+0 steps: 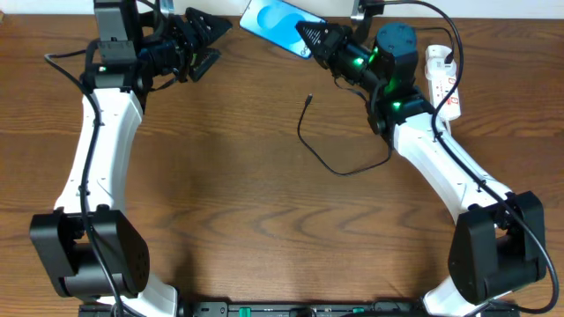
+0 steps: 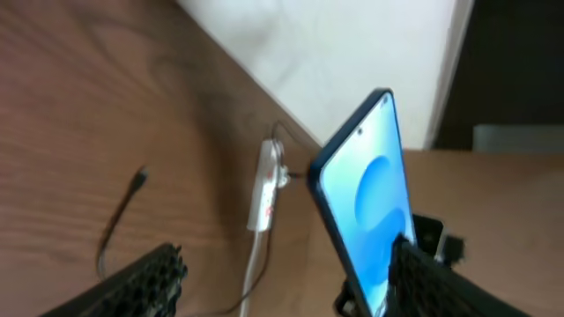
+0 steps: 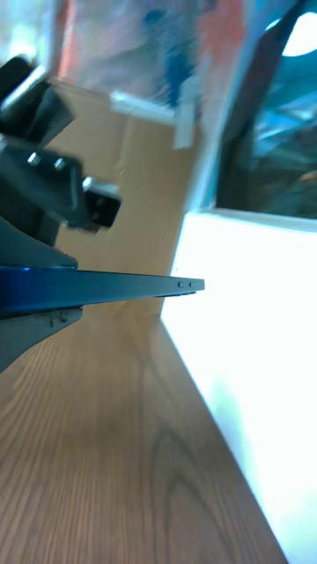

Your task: Plug charger to phone and switch on socket

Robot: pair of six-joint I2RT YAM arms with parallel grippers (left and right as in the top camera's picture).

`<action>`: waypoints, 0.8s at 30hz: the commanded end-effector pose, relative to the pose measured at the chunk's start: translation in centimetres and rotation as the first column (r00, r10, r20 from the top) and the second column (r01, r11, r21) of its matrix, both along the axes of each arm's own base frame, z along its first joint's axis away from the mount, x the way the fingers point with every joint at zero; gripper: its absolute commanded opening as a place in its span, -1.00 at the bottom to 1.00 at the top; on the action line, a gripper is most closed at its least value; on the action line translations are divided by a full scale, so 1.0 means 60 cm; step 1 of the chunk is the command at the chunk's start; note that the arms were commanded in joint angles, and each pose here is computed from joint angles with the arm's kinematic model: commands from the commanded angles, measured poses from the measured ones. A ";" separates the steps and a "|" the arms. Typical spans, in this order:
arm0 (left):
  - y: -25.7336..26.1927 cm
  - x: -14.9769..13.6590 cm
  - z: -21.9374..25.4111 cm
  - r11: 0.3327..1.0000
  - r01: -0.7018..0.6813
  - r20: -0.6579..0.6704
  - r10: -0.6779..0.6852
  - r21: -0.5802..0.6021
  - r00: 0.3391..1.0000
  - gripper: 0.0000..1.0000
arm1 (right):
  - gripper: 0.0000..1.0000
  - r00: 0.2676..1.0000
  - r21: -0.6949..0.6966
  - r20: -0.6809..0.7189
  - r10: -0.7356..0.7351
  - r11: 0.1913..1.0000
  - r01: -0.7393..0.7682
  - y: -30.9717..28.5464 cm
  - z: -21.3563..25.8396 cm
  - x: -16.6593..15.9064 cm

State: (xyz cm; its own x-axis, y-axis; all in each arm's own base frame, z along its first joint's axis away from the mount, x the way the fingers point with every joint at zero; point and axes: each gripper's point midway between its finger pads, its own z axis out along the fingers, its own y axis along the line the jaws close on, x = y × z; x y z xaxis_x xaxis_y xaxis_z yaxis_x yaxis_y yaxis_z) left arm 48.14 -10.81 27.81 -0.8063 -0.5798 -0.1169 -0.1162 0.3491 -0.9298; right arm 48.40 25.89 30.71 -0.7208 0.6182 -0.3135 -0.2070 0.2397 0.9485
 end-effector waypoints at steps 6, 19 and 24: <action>-0.027 0.009 0.007 0.974 -0.054 -0.070 0.040 -0.218 0.997 0.55 | -0.98 0.996 0.126 -0.056 -0.063 0.990 0.070 0.011 0.036 0.003; -0.076 0.014 0.029 0.956 -0.058 -0.058 0.043 -0.287 0.997 0.53 | -0.98 0.995 0.114 -0.097 0.004 0.993 0.008 0.049 0.011 -0.014; -0.072 0.023 0.057 0.943 -0.067 -0.011 0.067 -0.325 0.998 0.34 | -0.98 0.992 0.104 -0.122 0.030 0.994 -0.017 0.063 0.000 -0.024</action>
